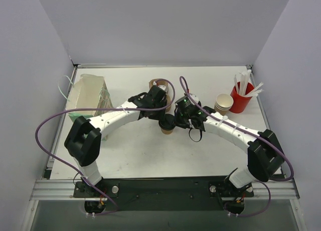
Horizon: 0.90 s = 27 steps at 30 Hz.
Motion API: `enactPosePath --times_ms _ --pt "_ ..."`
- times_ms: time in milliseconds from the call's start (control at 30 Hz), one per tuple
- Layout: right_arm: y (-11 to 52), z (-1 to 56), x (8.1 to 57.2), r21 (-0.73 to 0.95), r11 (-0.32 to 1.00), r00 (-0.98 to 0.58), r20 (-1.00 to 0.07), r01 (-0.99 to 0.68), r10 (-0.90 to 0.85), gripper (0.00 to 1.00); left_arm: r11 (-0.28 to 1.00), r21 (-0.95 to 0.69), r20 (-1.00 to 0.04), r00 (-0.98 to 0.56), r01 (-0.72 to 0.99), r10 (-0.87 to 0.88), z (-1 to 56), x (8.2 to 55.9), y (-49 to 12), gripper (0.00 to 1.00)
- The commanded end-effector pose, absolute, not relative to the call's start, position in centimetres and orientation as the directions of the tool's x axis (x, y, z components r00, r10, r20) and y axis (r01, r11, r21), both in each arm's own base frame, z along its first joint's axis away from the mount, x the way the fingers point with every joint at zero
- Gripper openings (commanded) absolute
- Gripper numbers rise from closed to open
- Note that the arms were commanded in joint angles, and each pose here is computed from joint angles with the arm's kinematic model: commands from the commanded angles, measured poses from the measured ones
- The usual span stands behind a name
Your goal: Pack the takeout coffee
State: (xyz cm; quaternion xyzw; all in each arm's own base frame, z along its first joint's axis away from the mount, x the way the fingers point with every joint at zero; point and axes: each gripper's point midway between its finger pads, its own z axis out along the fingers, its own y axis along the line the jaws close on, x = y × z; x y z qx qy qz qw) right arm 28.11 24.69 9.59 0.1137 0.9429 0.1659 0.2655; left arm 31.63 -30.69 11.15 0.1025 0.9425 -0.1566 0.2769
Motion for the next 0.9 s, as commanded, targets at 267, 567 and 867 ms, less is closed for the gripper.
enactPosePath --times_ms 267,567,867 --pt "21.3 1.6 22.9 0.149 0.974 -0.917 -0.339 0.168 0.21 0.13 0.924 -0.253 -0.546 -0.831 0.285 0.107 11.1 30.9 -30.6 0.43" --pt "20.3 2.9 24.0 0.091 0.986 -0.905 -0.392 0.143 0.167 0.15 0.918 -0.268 -0.543 -0.833 0.292 0.106 11.3 30.6 -30.8 0.43" --pt "21.3 5.3 27.0 0.101 0.989 -0.901 -0.41 0.105 0.137 0.15 0.91 -0.284 -0.53 -0.841 0.302 0.114 11.4 29.2 -31.1 0.43"
